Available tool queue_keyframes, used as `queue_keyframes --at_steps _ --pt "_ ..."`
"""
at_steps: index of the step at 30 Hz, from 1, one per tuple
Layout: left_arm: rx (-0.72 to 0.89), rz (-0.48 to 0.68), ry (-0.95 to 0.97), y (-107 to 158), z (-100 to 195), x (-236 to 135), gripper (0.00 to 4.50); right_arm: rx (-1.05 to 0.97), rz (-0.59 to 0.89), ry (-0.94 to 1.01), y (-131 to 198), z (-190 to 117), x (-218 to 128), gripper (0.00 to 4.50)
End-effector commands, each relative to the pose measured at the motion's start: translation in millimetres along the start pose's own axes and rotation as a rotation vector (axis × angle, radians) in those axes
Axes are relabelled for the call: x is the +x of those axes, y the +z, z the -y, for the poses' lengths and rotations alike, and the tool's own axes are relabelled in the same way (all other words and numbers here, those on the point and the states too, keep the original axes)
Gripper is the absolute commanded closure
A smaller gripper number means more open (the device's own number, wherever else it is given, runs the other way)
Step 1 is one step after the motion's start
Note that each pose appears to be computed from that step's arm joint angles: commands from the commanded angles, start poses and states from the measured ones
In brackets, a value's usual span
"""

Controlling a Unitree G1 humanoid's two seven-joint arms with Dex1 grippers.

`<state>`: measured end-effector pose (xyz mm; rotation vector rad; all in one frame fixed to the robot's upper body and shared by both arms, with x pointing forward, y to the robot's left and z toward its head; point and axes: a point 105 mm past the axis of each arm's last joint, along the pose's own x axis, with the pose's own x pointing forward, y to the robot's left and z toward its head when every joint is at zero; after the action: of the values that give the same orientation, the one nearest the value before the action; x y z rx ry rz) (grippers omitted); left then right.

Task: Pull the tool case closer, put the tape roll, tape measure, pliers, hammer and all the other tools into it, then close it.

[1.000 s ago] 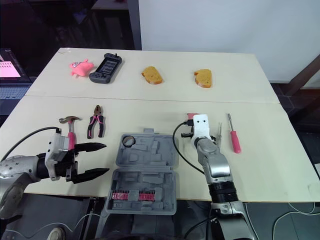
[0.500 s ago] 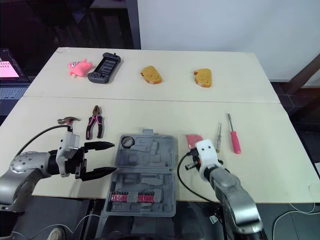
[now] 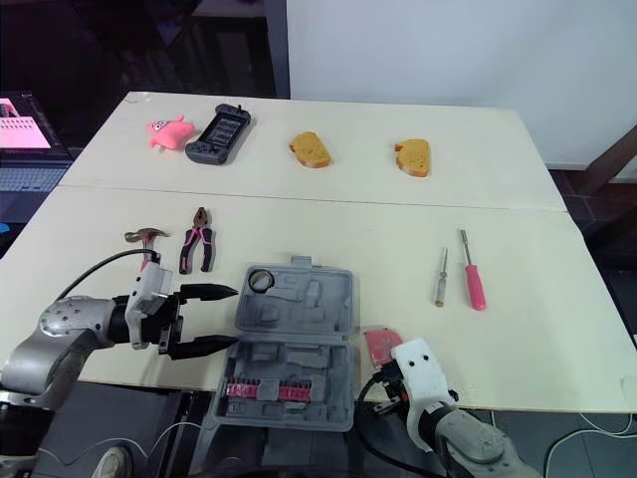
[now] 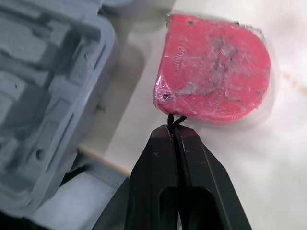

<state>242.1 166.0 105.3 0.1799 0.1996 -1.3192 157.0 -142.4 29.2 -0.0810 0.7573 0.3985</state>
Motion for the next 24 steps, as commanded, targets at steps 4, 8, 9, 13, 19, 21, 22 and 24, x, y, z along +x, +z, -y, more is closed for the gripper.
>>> queue_keyframes --at_steps 4,8,9,13,19,21,22,24 --pt "0.038 0.008 -0.025 6 0 1 0.00 -0.014 -0.021 0.080 -3 -9 -8 4.44" --pt "0.040 0.003 -0.022 5 -1 -1 0.00 -0.018 -0.040 0.101 -8 -11 -6 4.44" --pt "0.040 0.002 -0.020 6 -1 -1 0.00 -0.017 -0.038 0.097 -7 -11 -5 4.44" --pt "0.042 0.001 -0.010 6 -2 -2 0.00 -0.016 -0.033 0.098 -5 -12 -3 4.44" --pt "0.042 0.000 -0.003 6 -2 -3 0.00 -0.025 -0.010 0.093 5 -9 -2 3.68" --pt "0.043 0.000 0.000 6 -2 -4 0.00 -0.029 -0.007 0.095 7 -8 -4 2.74" --pt "0.043 -0.001 0.002 6 -3 -4 0.00 -0.027 -0.007 0.096 8 -7 -5 2.25" --pt "0.043 -0.001 0.004 5 -3 -4 0.00 -0.028 -0.005 0.101 10 -7 -8 1.20"
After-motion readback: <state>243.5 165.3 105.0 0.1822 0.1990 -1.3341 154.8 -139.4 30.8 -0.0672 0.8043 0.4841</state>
